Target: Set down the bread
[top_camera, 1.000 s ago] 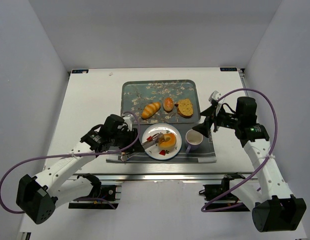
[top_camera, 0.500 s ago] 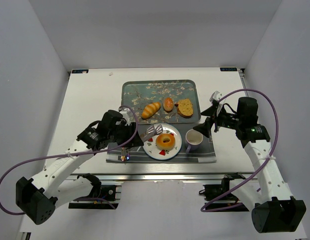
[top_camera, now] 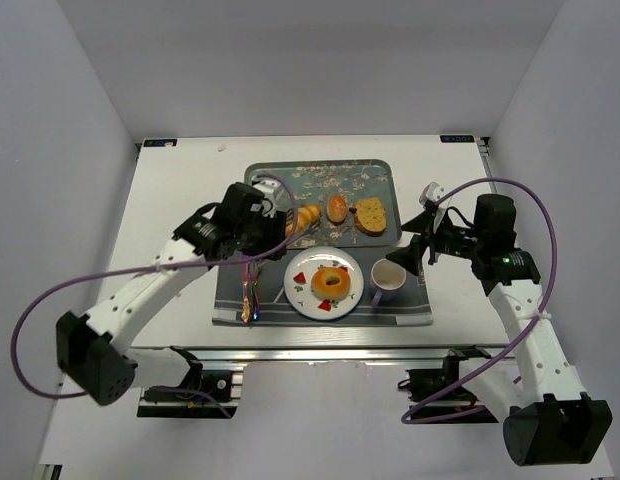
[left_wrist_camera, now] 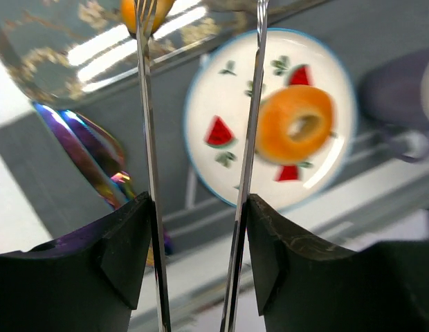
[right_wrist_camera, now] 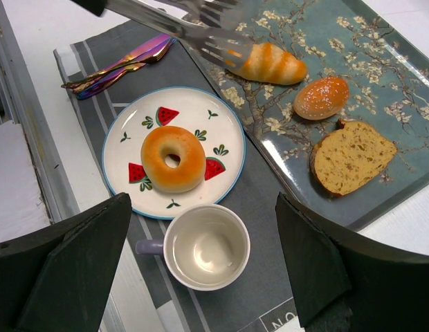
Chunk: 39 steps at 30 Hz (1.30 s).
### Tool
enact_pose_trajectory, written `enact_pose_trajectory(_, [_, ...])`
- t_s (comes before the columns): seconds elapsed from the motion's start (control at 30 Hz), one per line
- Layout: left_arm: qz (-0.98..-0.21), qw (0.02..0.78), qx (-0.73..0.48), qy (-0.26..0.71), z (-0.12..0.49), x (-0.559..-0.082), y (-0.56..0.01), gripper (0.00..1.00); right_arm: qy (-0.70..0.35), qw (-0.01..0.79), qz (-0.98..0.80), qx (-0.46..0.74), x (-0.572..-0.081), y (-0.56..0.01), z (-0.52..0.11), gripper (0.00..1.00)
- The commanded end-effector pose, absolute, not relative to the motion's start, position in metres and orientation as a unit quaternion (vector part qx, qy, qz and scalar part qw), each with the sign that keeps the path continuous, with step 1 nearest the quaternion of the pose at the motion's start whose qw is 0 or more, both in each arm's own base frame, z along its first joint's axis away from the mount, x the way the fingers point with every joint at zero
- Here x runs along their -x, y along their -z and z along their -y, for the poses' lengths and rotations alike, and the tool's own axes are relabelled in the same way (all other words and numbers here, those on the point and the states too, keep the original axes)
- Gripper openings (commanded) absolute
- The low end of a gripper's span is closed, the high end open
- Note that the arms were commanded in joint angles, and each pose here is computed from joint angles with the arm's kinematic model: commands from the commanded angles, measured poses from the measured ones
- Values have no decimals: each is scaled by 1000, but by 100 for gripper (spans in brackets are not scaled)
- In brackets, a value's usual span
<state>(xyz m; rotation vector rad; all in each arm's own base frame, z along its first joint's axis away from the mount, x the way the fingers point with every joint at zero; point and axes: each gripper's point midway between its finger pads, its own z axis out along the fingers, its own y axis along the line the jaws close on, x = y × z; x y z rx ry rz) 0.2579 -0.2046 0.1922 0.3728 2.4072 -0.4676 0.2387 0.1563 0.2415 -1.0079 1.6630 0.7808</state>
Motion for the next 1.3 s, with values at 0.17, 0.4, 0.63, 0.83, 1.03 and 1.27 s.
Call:
enact_pose_trajectory(0.17, [-907, 338, -245, 59, 189, -307, -176, 65, -324, 510, -677, 421, -236, -251, -156, 89])
enact_pose_trajectory(0.4, [-905, 329, -264, 48, 187, -329, -155, 64, -324, 510, -677, 419, -237, -250, -156, 89])
enact_pose_trajectory(0.63, [-908, 317, -272, 43, 187, -338, -136, 63, -327, 510, -677, 418, -239, -251, -156, 89])
enact_pose_trajectory(0.83, [-907, 319, -270, 54, 191, -346, -134, 58, -325, 512, -677, 417, -240, -253, -155, 89])
enact_pose_trajectory(1.03, [-905, 334, -255, 68, 191, -344, -149, 21, -323, 512, -679, 415, -240, -253, -154, 89])
enact_pose_trajectory(1.27, [-892, 379, -190, 156, 198, -311, -198, 10, -326, 512, -678, 416, -238, -254, -154, 89])
